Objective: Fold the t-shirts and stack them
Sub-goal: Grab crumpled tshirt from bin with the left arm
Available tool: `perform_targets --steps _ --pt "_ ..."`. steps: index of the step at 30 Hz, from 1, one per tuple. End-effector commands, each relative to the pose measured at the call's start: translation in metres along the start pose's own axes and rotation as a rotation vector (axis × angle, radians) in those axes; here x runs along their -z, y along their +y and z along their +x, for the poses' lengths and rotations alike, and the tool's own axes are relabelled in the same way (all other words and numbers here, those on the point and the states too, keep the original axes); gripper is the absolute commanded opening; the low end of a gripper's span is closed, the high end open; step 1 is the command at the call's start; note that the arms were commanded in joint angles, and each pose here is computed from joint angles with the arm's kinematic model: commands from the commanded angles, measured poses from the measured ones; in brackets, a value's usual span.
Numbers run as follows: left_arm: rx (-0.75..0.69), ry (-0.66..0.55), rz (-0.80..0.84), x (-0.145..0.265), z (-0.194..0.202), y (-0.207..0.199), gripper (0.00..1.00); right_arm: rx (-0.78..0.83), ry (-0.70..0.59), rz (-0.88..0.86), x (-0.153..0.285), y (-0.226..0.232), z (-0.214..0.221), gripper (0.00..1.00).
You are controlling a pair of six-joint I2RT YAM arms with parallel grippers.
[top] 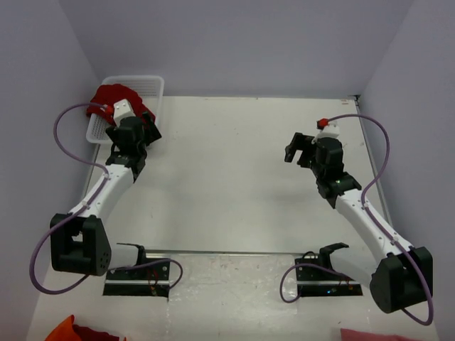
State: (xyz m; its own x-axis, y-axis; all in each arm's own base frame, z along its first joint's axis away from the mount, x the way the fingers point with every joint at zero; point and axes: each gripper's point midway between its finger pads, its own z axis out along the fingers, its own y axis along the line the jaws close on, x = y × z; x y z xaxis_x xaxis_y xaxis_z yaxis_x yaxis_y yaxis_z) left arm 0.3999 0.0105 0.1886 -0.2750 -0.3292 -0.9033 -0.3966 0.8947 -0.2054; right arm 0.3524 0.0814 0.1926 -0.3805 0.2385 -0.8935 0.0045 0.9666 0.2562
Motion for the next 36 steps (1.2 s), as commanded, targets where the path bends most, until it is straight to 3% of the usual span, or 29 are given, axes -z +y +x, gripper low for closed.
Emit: perform_targets --steps 1,2,3,4,6,8,17,21,28,31,32,34,35,36 --pt "-0.042 -0.066 -0.077 -0.02 -0.04 0.007 0.97 -0.031 0.01 -0.021 0.01 0.01 -0.007 0.99" --pt "-0.049 -0.063 -0.096 -0.024 -0.054 0.005 0.96 -0.033 0.009 -0.032 0.013 0.013 -0.009 0.99" --pt "-0.082 -0.021 -0.13 -0.041 -0.043 0.008 0.9 -0.031 0.02 -0.031 0.015 0.014 -0.007 0.99" --pt "-0.068 -0.049 -0.148 -0.048 -0.065 0.007 0.86 -0.024 0.021 -0.042 0.018 0.019 -0.006 0.99" --pt "-0.098 0.017 -0.189 -0.076 -0.05 0.015 0.8 -0.026 0.023 -0.04 0.024 0.021 -0.006 0.99" --pt "-0.095 0.012 -0.203 -0.093 -0.06 0.014 0.8 -0.034 0.034 -0.046 0.03 0.024 -0.005 0.99" --pt "-0.124 0.182 -0.318 -0.204 -0.017 0.062 0.86 0.007 0.079 -0.09 0.033 0.046 0.01 0.99" --pt "-0.126 0.14 -0.314 -0.228 -0.035 0.061 0.87 0.014 0.095 -0.123 0.031 0.055 0.016 0.99" --pt "-0.114 0.129 -0.318 -0.253 -0.033 0.073 0.85 0.014 0.091 -0.182 0.038 0.064 0.02 0.99" --pt "-0.101 0.119 -0.293 -0.258 -0.033 0.075 0.69 0.023 0.095 -0.179 0.037 0.063 0.023 0.99" --pt "-0.101 0.121 -0.288 -0.26 -0.031 0.077 0.56 0.027 0.111 -0.175 0.035 0.063 0.027 0.99" --pt "-0.1 0.121 -0.263 -0.264 -0.032 0.074 0.43 0.029 0.111 -0.171 0.035 0.064 0.024 0.99" --pt "-0.1 0.125 -0.261 -0.266 -0.03 0.076 0.26 0.036 0.114 -0.167 0.036 0.065 0.025 0.99" --pt "-0.093 0.128 -0.233 -0.269 -0.031 0.073 0.16 0.038 0.109 -0.168 0.037 0.066 0.023 0.99"
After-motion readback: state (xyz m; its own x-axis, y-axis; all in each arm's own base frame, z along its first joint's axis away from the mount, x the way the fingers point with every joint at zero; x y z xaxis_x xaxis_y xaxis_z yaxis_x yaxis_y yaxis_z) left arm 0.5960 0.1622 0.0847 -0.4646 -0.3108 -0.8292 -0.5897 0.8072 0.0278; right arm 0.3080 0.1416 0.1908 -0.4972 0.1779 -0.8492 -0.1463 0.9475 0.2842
